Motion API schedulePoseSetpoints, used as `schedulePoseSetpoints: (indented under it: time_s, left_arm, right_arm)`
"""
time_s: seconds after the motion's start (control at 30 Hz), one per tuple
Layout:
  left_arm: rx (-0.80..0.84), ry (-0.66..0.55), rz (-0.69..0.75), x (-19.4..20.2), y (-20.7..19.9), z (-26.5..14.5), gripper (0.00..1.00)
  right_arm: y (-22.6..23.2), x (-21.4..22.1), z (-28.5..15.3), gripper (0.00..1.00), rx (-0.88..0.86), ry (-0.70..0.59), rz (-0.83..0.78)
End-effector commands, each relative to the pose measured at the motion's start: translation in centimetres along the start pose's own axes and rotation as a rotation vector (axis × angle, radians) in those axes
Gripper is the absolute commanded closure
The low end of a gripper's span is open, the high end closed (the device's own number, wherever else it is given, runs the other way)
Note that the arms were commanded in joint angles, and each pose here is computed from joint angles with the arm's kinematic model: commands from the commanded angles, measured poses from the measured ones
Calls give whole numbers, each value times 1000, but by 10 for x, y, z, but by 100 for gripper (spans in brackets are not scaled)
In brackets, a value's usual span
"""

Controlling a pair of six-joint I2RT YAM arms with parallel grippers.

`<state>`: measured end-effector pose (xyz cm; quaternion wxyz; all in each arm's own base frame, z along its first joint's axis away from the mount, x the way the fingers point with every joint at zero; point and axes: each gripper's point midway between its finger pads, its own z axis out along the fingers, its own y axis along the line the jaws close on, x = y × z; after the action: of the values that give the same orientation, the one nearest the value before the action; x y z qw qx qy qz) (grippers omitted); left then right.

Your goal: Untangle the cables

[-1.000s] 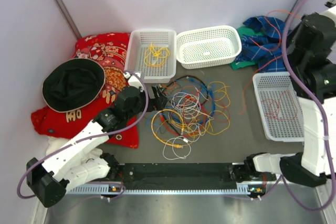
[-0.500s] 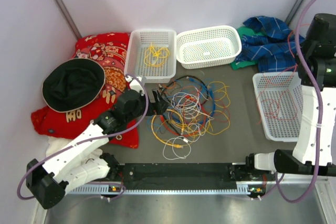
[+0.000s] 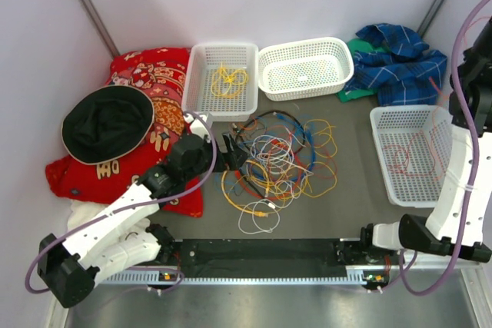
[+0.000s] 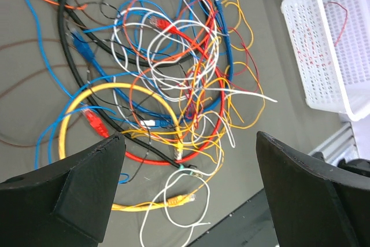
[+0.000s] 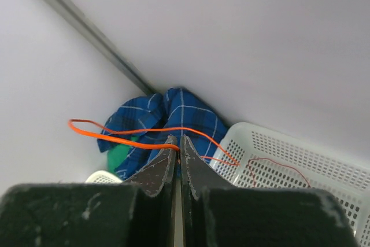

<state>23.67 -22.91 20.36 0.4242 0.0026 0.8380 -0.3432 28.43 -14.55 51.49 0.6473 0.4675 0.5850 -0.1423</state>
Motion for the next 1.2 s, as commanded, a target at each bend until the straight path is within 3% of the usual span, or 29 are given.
schedulePoseSetpoints:
  time_s: [0.0, 0.27, 0.4, 0.43, 0.47, 0.53, 0.63, 0.73, 0.83, 0.9, 1.03, 1.17]
  left_arm:
    - [91, -14, -43, -3, -19, 0, 1]
    - [80, 3, -59, 8, -10, -3, 1]
    - [74, 22, -62, 14, -7, -1, 1]
    - [73, 28, -64, 15, -7, -1, 1]
    - [70, 33, -64, 17, -6, 1, 1]
    - [73, 38, -64, 16, -8, 2, 1]
    - [76, 34, -50, 13, -10, 3, 1]
    - [66, 9, -30, 6, -9, 3, 1]
    - [39, -12, -13, -1, -7, 5, 1]
    - [-4, -8, -5, -1, 0, 9, 1]
    - [-37, 1, -6, -5, 2, 11, 1]
    - [-40, 4, -19, -3, 2, 8, 1]
  right_arm:
    - [-26, 23, 23, 100, 94, 48, -4]
    - [-115, 147, 51, 100, 316, 267, -55]
    - [-123, 200, 50, 100, 275, 394, -77]
    - [-122, 207, 49, 76, 259, 419, -68]
    - [-123, 220, 47, 58, 253, 450, -51]
    - [-106, 223, 38, 31, 159, 460, -3]
    - [-73, 213, 15, 12, -10, 405, -9]
    - [-45, 203, -14, 1, -156, 386, -42]
    - [-10, 228, -49, 1, -360, 477, -96]
    - [7, 268, -83, 1, -509, 594, -183]
    - [11, 346, -128, 1, -696, 782, -348]
    - [-18, 425, -148, 1, -736, 989, -420]
